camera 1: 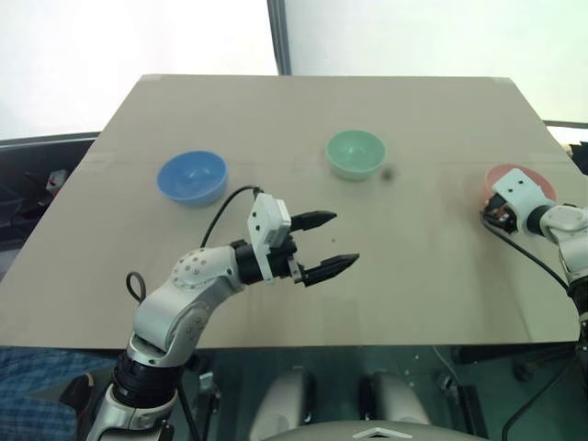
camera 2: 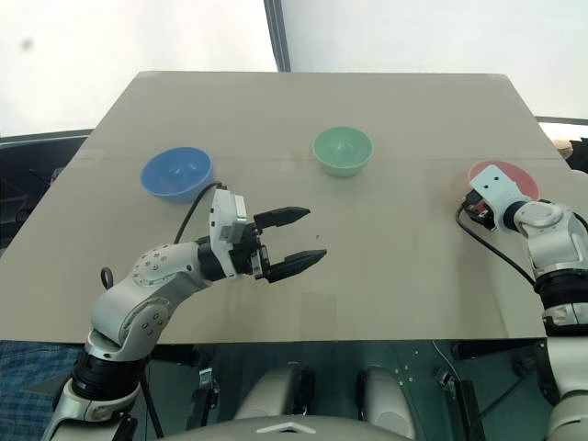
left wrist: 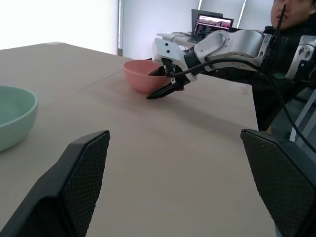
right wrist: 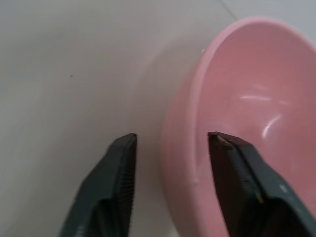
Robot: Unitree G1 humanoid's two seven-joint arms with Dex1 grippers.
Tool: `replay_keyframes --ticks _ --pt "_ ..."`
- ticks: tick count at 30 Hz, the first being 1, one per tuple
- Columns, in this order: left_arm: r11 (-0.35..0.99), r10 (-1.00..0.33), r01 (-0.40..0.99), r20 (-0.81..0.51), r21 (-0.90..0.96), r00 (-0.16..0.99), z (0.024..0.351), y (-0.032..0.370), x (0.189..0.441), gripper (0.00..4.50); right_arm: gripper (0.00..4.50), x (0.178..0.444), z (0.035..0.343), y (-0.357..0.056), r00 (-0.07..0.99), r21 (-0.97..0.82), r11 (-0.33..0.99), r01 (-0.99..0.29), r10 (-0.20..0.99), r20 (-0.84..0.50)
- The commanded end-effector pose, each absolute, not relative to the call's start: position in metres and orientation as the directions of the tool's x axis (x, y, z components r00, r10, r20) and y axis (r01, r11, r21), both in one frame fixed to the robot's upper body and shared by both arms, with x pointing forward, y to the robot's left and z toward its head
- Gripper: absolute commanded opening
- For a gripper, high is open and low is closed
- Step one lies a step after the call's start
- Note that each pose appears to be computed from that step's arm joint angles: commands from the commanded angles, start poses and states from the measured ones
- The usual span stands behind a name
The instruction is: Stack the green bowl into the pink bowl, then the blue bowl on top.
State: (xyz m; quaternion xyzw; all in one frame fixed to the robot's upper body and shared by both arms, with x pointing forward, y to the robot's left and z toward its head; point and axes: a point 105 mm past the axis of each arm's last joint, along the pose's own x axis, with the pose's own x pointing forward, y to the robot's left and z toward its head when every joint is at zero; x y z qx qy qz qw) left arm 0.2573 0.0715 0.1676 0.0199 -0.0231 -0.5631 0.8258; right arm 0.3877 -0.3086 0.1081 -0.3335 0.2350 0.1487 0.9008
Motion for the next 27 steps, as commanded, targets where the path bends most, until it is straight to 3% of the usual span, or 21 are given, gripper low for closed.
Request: replay_keyframes --ticks 1,2,7,11,16,21,27 --pt "0.375 -0.927 0.923 0.032 0.084 0.374 0.170 0.072 0.250 4.50 0.61 0.392 0.119 -0.307 0.855 -0.544 0.721 -0.430 0.130 -0.503" --pt "0.380 -0.925 0.922 0.028 0.079 0.378 0.168 0.072 0.249 4.50 0.11 0.391 0.117 -0.306 0.851 -0.540 0.720 -0.437 0.137 -0.507" --pt "0.388 -0.922 0.919 0.024 0.071 0.388 0.163 0.072 0.245 4.50 0.03 0.388 0.119 -0.296 0.842 -0.550 0.682 -0.482 0.185 -0.507" --pt "0.447 -0.894 0.892 0.009 0.074 0.447 0.155 0.088 0.251 4.50 0.03 0.362 0.128 -0.238 0.727 -0.568 0.453 -0.687 0.433 -0.533" --pt "0.494 -0.865 0.868 -0.069 0.040 0.496 0.130 0.117 0.248 4.50 0.03 0.313 0.128 -0.152 0.568 -0.545 0.249 -0.801 0.605 -0.558" --pt "0.521 -0.846 0.851 -0.091 0.061 0.525 0.125 0.132 0.249 4.50 0.03 0.276 0.120 -0.089 0.440 -0.533 0.073 -0.843 0.663 -0.605" --pt "0.529 -0.841 0.846 -0.096 0.061 0.533 0.124 0.137 0.247 4.50 0.03 0.268 0.116 -0.056 0.412 -0.542 0.023 -0.840 0.677 -0.610"
